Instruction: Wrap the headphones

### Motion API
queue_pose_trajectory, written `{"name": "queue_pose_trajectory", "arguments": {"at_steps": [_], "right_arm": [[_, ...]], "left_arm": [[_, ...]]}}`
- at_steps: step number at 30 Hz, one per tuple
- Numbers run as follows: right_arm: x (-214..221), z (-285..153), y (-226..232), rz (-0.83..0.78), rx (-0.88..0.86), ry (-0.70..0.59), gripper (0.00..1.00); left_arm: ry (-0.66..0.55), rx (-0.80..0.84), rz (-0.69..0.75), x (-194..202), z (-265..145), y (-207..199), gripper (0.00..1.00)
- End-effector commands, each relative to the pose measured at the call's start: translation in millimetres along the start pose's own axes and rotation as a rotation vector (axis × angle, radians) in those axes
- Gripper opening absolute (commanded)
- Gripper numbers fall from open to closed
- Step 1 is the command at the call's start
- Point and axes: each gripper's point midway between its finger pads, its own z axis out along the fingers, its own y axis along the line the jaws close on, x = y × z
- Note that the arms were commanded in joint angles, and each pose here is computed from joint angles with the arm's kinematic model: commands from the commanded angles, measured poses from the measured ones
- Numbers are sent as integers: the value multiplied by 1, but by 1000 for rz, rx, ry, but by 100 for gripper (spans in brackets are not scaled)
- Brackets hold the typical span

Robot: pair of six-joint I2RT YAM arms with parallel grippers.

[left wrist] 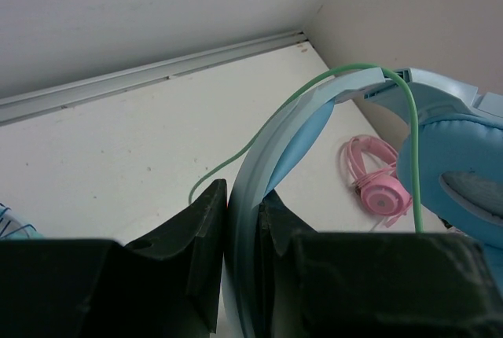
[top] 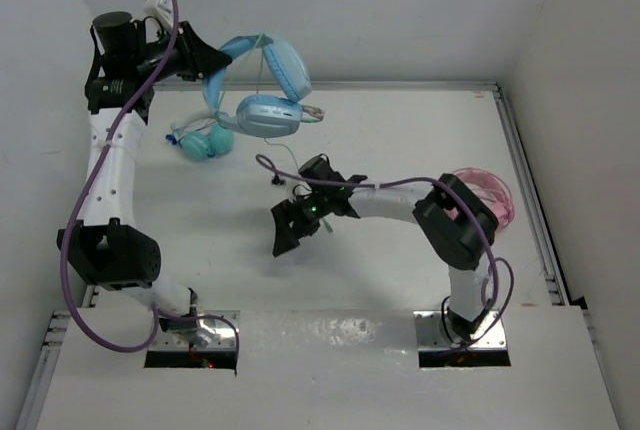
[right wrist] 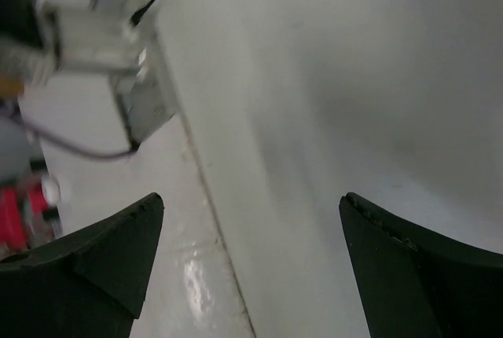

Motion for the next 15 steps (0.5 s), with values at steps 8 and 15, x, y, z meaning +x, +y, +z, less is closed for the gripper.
{"name": "queue_pose_trajectory", "arguments": {"at_steps": [8,15], "right_arm": [[-6,-72,89,-650,-137,-336,86],[-34,-112,-2,-544,450,-580,77]], "left_arm": [[-99,27,66,-39,-17,-24,0],[-102,33,69,-40,-17,-26,0]]}}
